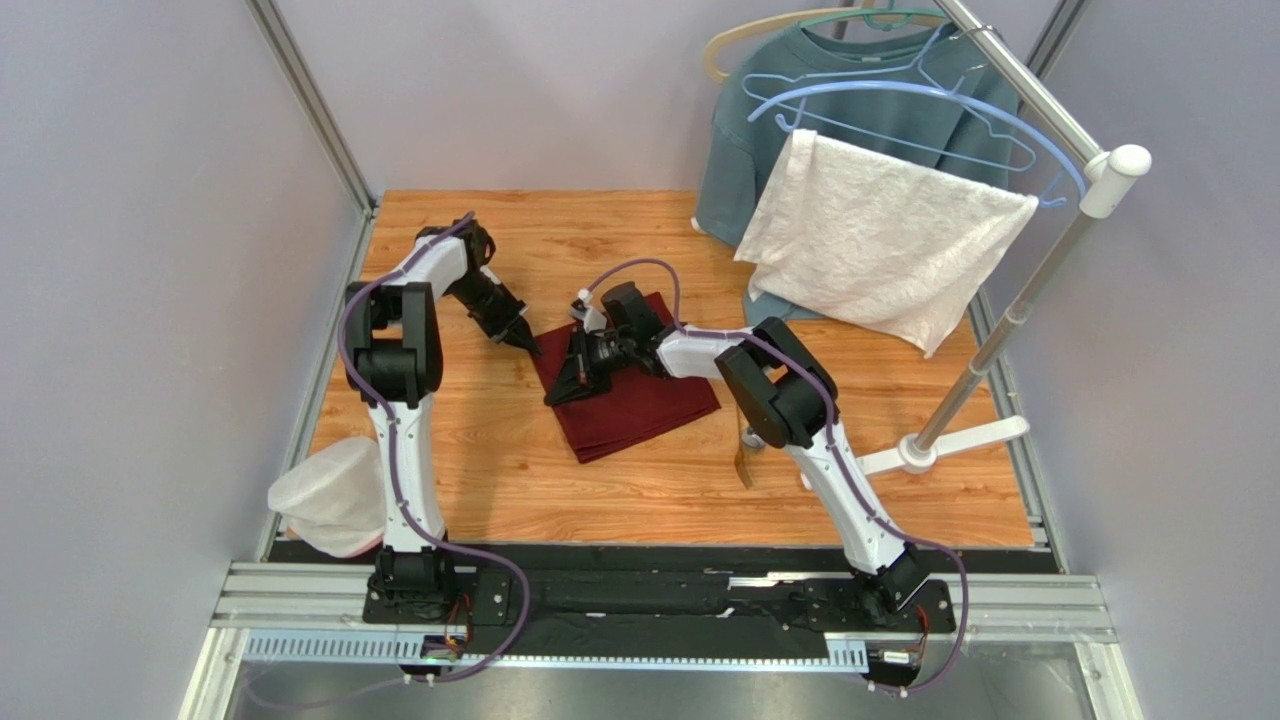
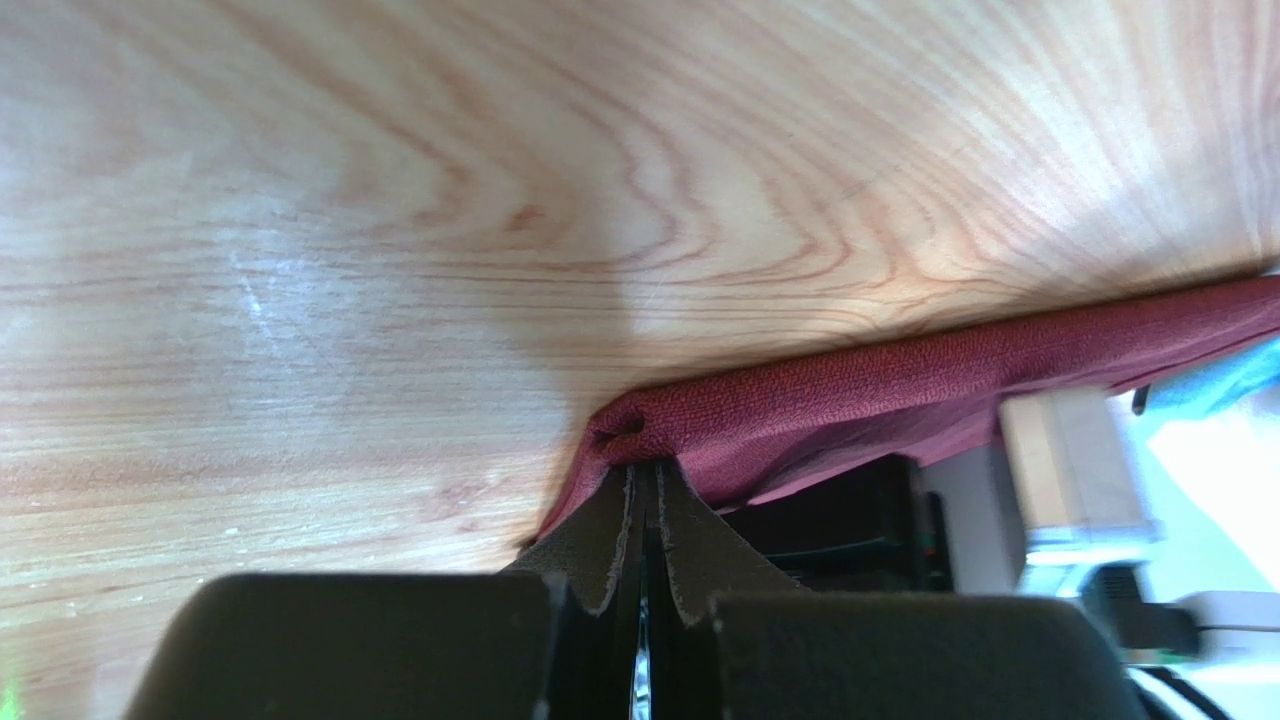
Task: Fold the napkin into a case and place the utensils inside
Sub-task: Smooth out the square-folded napkin at the center of the board.
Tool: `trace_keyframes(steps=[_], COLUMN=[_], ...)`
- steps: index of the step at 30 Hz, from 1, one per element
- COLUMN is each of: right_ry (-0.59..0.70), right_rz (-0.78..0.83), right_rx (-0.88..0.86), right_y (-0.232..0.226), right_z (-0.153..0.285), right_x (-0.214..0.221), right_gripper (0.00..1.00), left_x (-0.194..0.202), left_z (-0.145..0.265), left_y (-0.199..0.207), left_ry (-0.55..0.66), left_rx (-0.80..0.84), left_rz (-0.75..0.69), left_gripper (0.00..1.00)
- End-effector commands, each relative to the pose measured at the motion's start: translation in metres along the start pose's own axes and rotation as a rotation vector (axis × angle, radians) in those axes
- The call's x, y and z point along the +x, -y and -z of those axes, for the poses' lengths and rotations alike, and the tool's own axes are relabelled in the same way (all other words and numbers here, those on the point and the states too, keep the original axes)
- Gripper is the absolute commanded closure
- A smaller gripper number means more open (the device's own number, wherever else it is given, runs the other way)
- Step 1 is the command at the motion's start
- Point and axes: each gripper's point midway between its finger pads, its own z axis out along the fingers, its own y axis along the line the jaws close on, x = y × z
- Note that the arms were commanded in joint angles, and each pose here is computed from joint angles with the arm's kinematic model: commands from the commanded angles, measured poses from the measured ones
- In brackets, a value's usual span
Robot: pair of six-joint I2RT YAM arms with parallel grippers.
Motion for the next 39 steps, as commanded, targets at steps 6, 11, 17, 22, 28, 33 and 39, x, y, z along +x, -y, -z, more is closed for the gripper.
trace_keyframes(steps=[6,11,17,22,28,33,39], right_ry=[-0.038,-0.042,-0.062,-0.088,-0.084,-0.064,0.001], right_rz=[0.018,0.012,0.005,-0.001,0.054,0.151,0.189], right_rx=[-0.019,-0.023,-0.021,-0.010,0.013,0.020,0.082], right_y=[-0.009,-0.002,0.002,0.006,0.001,-0.026,-0.038], right_z=[0.020,0.026,0.036,0.040,0.054,0.067,0.101], right_x=[0.045,0.067,0.100,0.129,0.145,0.118,0.100], right_gripper=[0.99,1.00,1.00,1.00,0.98,0.89,0.73], left_x=[-0.009,-0.009,-0.011,-0.011,-0.015,-0.019,0.019], left_z=[0.006,0.006,0.006,0.006,0.008,0.037,0.097], left_y=[0.000,0.000,0.001,0.002,0.007,0.031,0.050], left_ry=[0.033,0.038,0.046,0.049,0.067,0.155,0.346], left_rx=[-0.012,-0.016,-0.017,-0.017,-0.003,0.050,0.090], left_rz=[0.024,0.023,0.020,0.013,-0.010,-0.200,-0.350], left_gripper=[1.00,1.00,1.00,1.00,1.00,1.00,1.00])
